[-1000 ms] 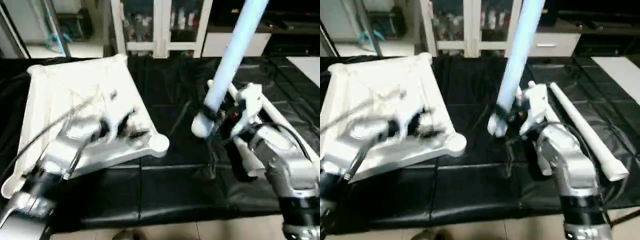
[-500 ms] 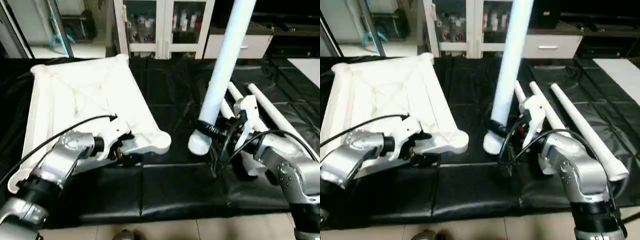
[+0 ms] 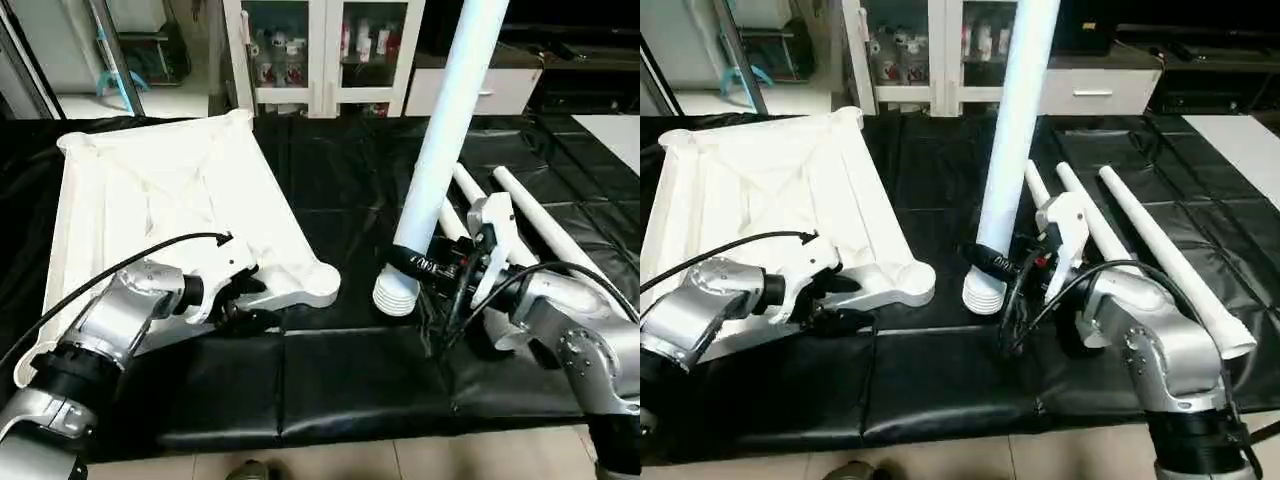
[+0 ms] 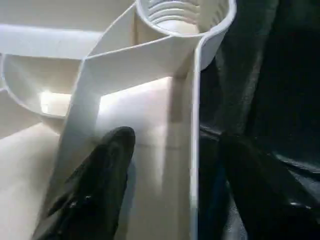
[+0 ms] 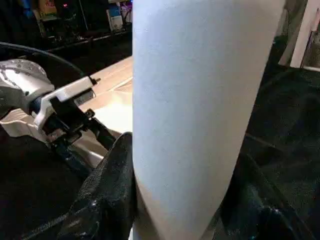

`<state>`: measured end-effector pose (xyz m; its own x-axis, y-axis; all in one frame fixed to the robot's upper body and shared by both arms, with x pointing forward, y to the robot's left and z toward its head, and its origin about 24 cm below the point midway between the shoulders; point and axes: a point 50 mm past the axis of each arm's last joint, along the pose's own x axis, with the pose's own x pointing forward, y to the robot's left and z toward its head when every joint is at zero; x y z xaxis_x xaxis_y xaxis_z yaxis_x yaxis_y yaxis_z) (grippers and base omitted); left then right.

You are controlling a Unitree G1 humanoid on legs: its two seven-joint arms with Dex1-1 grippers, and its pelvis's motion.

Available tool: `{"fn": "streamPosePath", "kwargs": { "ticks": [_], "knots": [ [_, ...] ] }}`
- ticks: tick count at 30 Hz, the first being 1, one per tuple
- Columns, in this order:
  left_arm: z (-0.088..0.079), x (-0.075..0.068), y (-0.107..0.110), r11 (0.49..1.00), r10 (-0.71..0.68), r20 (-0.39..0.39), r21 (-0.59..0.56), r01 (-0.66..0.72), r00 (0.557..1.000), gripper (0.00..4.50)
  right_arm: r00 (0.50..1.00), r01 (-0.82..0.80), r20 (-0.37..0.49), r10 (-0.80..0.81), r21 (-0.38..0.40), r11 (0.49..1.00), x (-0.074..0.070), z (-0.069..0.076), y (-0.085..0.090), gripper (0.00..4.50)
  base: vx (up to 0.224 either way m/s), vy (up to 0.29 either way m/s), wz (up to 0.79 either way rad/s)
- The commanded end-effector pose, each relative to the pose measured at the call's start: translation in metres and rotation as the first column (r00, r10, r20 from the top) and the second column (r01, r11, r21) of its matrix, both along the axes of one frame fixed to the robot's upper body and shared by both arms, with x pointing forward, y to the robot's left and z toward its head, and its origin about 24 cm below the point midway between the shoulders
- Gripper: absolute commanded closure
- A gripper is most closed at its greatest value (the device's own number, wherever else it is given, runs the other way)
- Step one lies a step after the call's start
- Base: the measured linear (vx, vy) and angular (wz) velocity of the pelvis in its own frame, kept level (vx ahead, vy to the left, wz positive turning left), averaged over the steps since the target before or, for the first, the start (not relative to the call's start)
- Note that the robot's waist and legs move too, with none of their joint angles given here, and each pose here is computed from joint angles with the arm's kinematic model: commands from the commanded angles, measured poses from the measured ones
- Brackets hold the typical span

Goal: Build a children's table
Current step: Move to table

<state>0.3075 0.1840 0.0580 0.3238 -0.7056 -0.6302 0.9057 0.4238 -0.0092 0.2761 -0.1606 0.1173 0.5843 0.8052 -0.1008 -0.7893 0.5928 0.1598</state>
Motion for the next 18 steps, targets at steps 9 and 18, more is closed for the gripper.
{"fn": "streamPosePath", "kwargs": {
  "ticks": [9,18],
  "knots": [
    [-0.005,0.001,-0.002,1.0,-0.007,-0.049,0.004,0.007,0.999,2.4,1.0,-0.002,0.031,0.002,-0.013,1.0,0.001,0.009,-0.003,2.66,0.0,0.0,0.0],
    [-0.012,-0.007,-0.011,0.998,-0.059,-0.055,0.015,0.06,0.997,3.15,1.0,0.005,0.025,-0.005,0.004,1.0,0.003,0.01,-0.004,2.66,0.0,0.0,0.0]
  ]
}}
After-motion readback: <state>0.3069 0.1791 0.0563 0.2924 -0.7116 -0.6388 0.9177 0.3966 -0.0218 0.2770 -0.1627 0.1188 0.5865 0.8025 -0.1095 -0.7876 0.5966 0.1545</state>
